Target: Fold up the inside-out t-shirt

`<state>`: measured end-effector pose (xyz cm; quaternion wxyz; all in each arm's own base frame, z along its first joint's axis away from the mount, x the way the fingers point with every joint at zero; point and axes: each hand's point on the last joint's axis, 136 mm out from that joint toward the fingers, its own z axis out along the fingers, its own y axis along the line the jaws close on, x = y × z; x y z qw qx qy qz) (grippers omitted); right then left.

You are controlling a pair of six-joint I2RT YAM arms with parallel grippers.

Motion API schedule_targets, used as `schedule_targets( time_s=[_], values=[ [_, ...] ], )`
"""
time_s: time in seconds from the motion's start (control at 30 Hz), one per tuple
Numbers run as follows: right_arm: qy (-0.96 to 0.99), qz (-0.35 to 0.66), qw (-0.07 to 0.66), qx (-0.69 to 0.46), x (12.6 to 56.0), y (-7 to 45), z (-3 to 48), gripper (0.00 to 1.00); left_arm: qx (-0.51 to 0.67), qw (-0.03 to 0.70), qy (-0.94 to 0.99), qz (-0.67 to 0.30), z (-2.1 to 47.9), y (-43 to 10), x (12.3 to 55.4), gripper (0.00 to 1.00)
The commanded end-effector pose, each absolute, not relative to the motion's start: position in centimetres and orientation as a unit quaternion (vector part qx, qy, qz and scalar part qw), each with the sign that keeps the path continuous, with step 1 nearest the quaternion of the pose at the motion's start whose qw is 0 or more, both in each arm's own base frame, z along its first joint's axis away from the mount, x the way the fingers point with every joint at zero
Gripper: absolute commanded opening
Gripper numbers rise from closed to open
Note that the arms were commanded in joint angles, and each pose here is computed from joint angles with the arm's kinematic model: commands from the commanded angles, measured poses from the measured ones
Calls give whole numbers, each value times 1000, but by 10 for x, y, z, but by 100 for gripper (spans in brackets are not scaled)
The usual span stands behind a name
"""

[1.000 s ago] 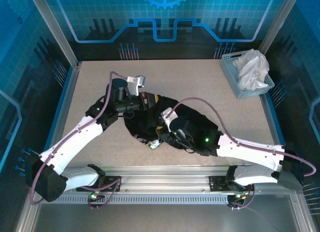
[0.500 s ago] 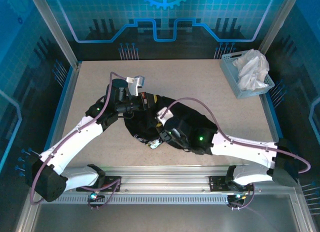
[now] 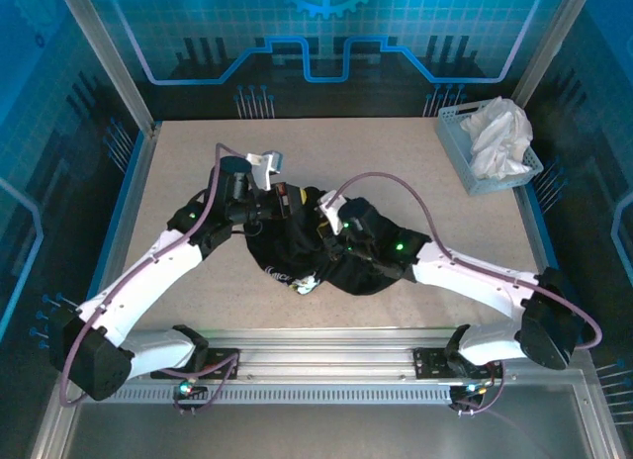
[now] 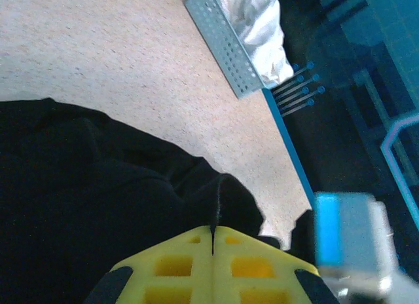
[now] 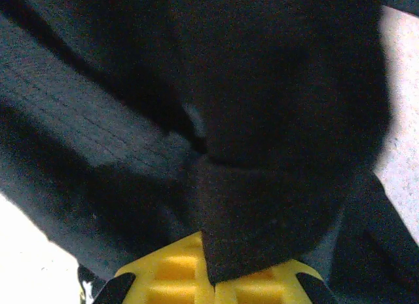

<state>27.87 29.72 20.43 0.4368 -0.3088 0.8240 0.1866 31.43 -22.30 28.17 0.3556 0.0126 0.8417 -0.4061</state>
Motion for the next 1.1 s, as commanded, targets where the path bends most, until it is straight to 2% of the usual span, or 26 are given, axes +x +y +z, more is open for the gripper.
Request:
schedule_targets(
  time_s=[0.0,0.17,0.37,0.67,0.93,1.07],
  values=[
    [747,321,429,-394,249,303,252,0,-18,389,839,-380,287,-189,322,0],
    [668,454,366,-463,215,300,285,0,-40,397,852,-339,270,-167,331,0],
    [646,482,345,-481,213,300,295,0,-38,387,857,-338,255,-171,336,0],
    [665,480,343,-459,232,304,292,0,-22,385,867,-316,240,-167,332,25],
    [676,466,347,-453,237,295,287,0,0,384,865,-324,234,-170,304,50],
    [673,465,350,-457,234,294,286,0,15,355,869,-344,223,-183,296,57]
  ],
)
